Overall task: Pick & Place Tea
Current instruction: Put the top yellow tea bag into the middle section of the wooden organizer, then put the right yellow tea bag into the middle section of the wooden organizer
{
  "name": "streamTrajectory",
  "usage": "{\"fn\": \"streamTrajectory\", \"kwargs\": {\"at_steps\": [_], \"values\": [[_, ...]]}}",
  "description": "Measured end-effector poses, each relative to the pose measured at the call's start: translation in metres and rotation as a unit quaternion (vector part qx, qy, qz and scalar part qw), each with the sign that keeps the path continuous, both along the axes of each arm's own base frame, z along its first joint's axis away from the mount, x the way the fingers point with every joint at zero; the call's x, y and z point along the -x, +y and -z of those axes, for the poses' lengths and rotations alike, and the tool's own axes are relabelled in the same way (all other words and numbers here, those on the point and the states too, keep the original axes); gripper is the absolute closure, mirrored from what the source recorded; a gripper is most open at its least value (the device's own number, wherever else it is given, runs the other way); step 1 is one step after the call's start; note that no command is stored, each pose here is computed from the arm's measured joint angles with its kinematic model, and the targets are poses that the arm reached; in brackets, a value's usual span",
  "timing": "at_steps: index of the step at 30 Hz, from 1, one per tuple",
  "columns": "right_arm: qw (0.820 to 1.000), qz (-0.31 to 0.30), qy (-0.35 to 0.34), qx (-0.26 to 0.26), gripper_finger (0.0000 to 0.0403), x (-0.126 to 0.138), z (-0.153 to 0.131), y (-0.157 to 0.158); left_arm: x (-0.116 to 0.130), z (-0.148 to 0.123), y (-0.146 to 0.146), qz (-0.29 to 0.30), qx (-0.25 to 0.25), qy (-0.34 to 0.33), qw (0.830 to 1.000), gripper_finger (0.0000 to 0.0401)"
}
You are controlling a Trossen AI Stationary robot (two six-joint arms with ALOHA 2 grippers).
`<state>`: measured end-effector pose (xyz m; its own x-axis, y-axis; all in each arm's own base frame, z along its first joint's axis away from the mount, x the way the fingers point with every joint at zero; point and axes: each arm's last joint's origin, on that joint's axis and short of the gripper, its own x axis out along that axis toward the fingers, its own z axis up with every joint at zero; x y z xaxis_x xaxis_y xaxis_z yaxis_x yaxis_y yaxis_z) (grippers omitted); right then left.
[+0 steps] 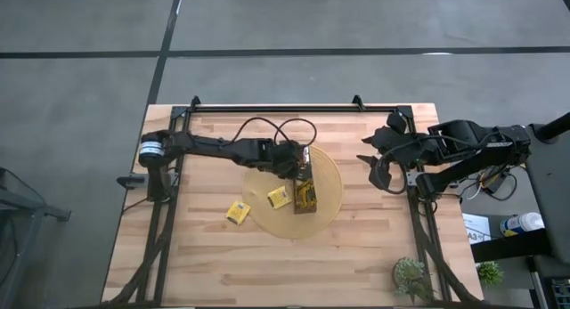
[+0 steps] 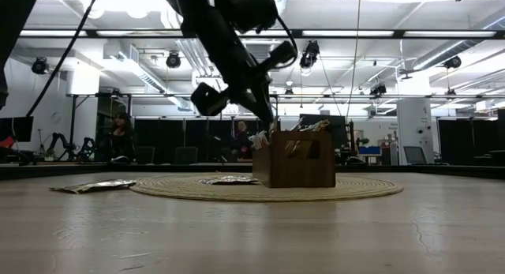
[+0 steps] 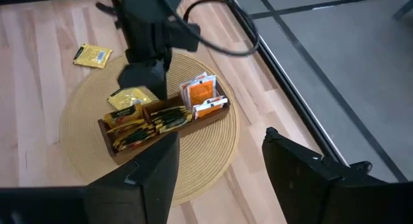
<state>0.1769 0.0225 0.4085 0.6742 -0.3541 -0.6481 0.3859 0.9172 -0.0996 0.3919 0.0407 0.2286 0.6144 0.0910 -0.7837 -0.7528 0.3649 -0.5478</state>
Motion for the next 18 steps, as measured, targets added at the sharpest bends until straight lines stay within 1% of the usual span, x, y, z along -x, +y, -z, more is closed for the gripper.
{"fn": "streamTrajectory", "kwargs": {"at_steps": [4, 6, 8, 9, 11, 14, 16, 18], "values": [[1.000, 0.000, 0.001, 0.000, 0.0184, 0.000, 0.000, 0.000, 0.007, -0.016, -0.003, 0.050, -0.036, -0.007, 0.998, 0.0401], [1.000, 0.000, 0.001, 0.001, 0.0184, 0.000, 0.000, 0.000, 0.013, -0.022, -0.008, 0.077, -0.050, 0.000, 0.996, 0.0401], [1.000, 0.000, 0.001, 0.000, 0.0184, 0.000, 0.000, 0.000, 0.019, -0.030, -0.015, 0.121, -0.077, 0.006, 0.990, 0.0401], [1.000, 0.000, 0.001, 0.000, 0.0184, 0.000, 0.000, 0.000, 0.023, -0.034, -0.019, 0.156, -0.101, 0.009, 0.982, 0.0401], [1.000, 0.000, 0.000, 0.000, 0.0184, 0.000, 0.000, 0.000, 0.031, -0.042, -0.029, 0.233, -0.150, 0.020, 0.961, 0.0401], [1.000, 0.000, 0.000, 0.000, 0.0184, 0.000, 0.000, 0.000, 0.042, -0.053, -0.044, 0.337, -0.214, 0.026, 0.916, 0.0401], [1.000, 0.000, 0.000, 0.000, 0.0184, 0.000, 0.000, 0.000, 0.046, -0.058, -0.050, 0.389, -0.250, 0.023, 0.886, 0.0401], [1.000, 0.002, -0.002, -0.001, 0.0184, 0.000, 0.000, 0.000, 0.048, -0.061, -0.054, 0.426, -0.275, 0.018, 0.862, 0.0399]]}}
